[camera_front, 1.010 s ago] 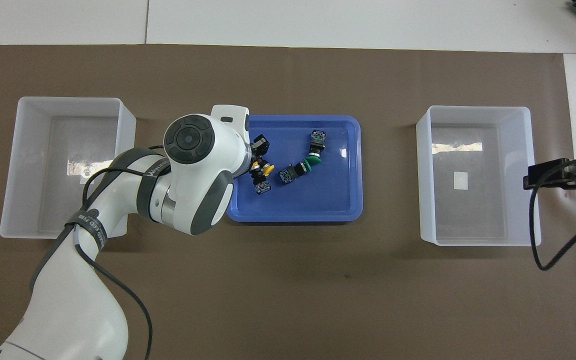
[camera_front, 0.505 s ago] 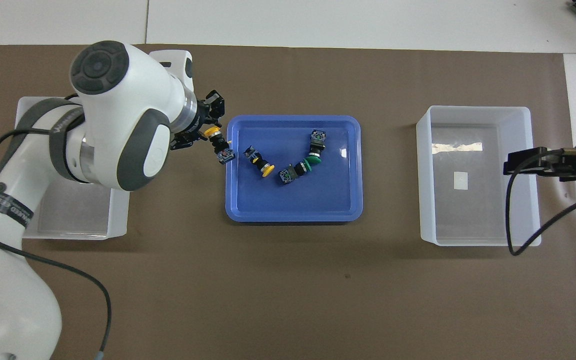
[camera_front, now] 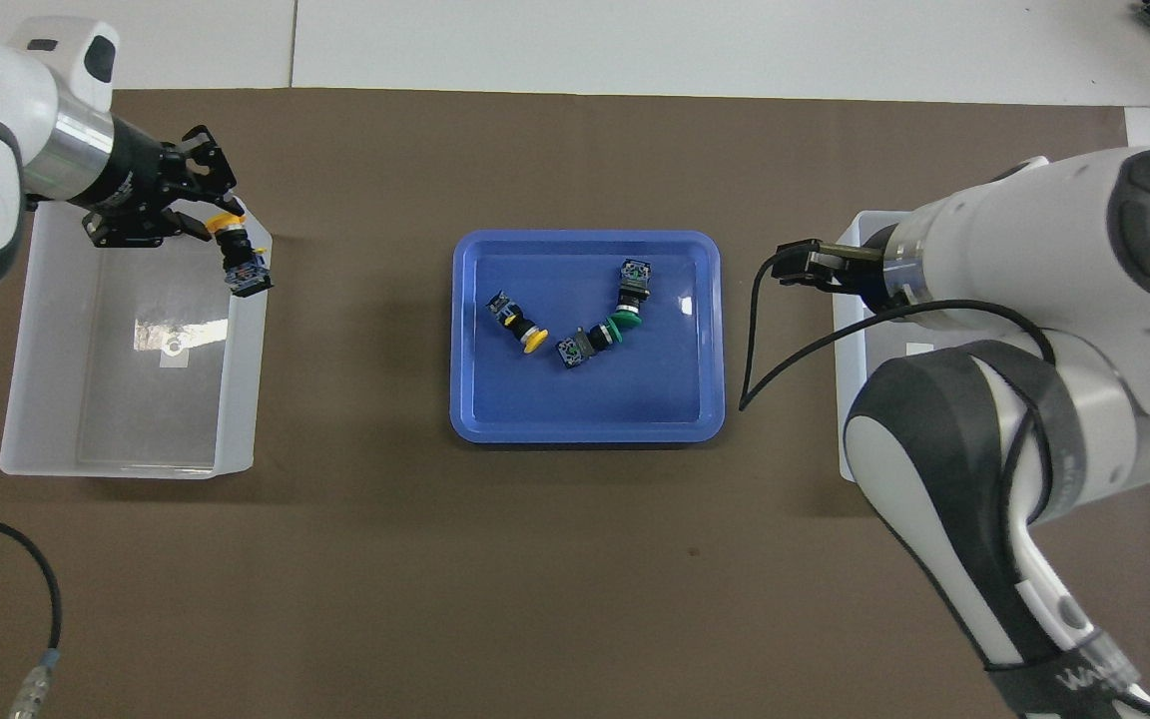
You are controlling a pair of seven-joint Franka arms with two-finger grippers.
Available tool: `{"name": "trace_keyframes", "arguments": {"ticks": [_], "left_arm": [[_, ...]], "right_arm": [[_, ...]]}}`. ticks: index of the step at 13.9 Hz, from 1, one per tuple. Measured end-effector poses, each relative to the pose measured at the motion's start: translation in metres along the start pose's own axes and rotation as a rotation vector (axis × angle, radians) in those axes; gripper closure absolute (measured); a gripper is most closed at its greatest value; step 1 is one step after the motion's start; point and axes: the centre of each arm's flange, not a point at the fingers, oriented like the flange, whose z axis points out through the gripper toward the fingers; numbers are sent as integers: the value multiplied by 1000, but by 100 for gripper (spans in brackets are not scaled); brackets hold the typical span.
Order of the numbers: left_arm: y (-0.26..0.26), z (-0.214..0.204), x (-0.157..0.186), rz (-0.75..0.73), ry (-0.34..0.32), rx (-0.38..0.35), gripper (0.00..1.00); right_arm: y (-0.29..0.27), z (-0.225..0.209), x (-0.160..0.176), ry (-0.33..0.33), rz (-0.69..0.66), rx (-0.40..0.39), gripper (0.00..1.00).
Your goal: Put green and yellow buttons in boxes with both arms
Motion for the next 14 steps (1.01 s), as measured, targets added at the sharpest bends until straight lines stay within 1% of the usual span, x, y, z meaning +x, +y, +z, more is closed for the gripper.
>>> {"name": "trace_keyframes", "arguments": {"ticks": [1,3,4,5,6,7,8,10,12,14], "left_arm": [[-25,-5,16,30,3,1,62],[-61,-11,37,86,10,3,62],[-74,-12,44,121,15,20,62],[-85,-8,48,167,21,59,62],[-92,-1,48,213,23,97,62],[-98,10,45,253,26,116,62],[-105,23,42,289,29,124,62],[-122,54,31,344,22,130,62],[-136,82,21,364,15,134,62],[-145,104,15,367,30,133,62]], "right_arm": [[-17,14,-3,14,28,14,0],[-51,42,-9,33,73,38,0],[-68,62,-13,32,92,45,0],[-85,85,-18,33,109,52,0],[-98,108,-22,41,130,63,0],[-107,130,-25,46,149,71,0],[-115,148,-29,47,159,75,0],[-141,183,-49,40,164,84,0],[-157,202,-65,24,153,75,0],[-154,207,-66,26,143,61,0]]}}
